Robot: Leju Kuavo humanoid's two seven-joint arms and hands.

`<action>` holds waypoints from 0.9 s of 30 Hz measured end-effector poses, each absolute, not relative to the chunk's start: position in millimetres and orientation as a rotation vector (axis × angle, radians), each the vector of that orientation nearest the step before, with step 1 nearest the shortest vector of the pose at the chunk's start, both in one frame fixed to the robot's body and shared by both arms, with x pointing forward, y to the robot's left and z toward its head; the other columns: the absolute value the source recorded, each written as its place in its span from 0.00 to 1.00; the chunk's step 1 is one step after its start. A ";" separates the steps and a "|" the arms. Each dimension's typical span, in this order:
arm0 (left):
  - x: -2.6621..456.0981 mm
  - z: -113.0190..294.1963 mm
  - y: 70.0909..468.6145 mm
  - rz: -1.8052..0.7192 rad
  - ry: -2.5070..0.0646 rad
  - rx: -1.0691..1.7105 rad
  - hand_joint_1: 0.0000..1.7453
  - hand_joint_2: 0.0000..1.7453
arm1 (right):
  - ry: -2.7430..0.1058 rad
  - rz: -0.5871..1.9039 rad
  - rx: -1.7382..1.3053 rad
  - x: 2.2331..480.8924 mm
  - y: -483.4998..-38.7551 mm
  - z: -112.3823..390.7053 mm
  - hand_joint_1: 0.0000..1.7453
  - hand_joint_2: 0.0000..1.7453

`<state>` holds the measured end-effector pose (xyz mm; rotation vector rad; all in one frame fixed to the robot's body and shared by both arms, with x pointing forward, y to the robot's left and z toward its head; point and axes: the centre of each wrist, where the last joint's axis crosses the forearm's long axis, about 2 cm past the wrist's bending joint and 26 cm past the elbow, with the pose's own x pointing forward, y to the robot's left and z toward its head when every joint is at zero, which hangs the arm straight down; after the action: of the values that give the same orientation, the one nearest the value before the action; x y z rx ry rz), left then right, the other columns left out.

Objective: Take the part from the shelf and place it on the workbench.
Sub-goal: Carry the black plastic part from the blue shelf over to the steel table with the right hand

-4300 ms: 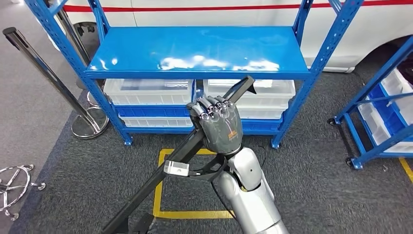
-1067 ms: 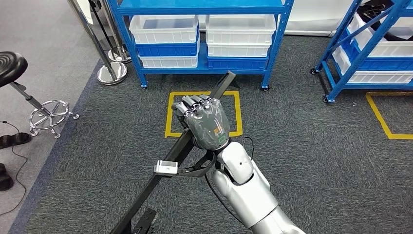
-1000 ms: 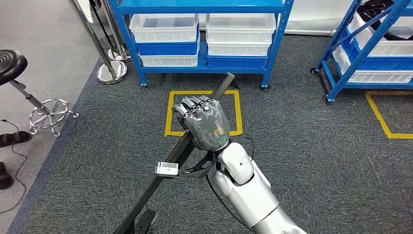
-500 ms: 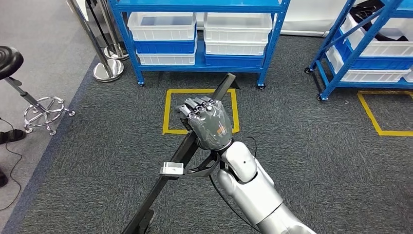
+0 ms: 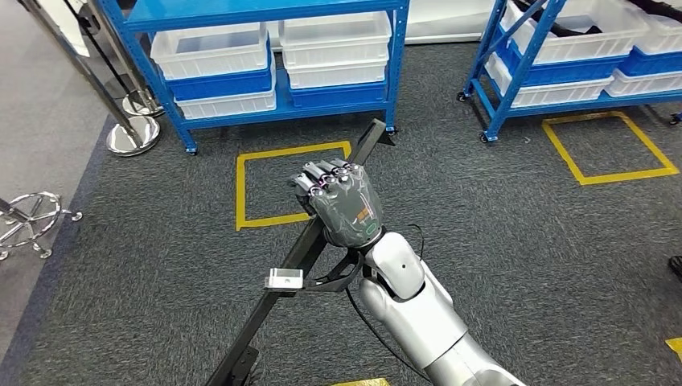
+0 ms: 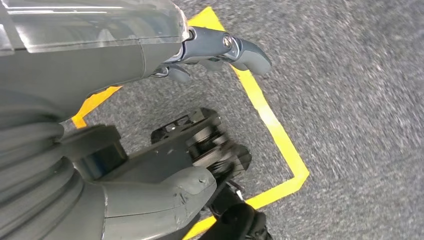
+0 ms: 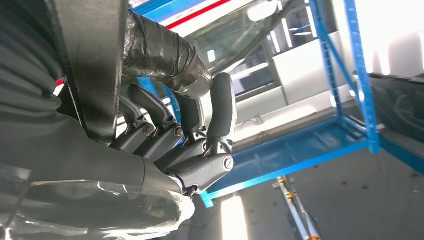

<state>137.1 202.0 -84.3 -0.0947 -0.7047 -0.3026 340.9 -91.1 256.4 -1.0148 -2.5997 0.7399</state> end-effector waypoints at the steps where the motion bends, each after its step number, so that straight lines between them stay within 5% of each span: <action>1: 137.6 -84.2 202.7 -0.303 -0.705 -0.093 0.00 1.00 | -2.601 0.739 -1.015 341.2 -91.1 257.0 1.00 1.00; 27: 140.6 -83.1 201.5 -0.315 -0.707 -0.092 0.00 1.00 | -2.611 0.740 -1.015 343.6 -92.8 259.9 1.00 1.00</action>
<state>140.6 201.5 -83.1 -0.0917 -0.7069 -0.3148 343.6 -92.8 259.9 -1.0148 -2.6107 0.7395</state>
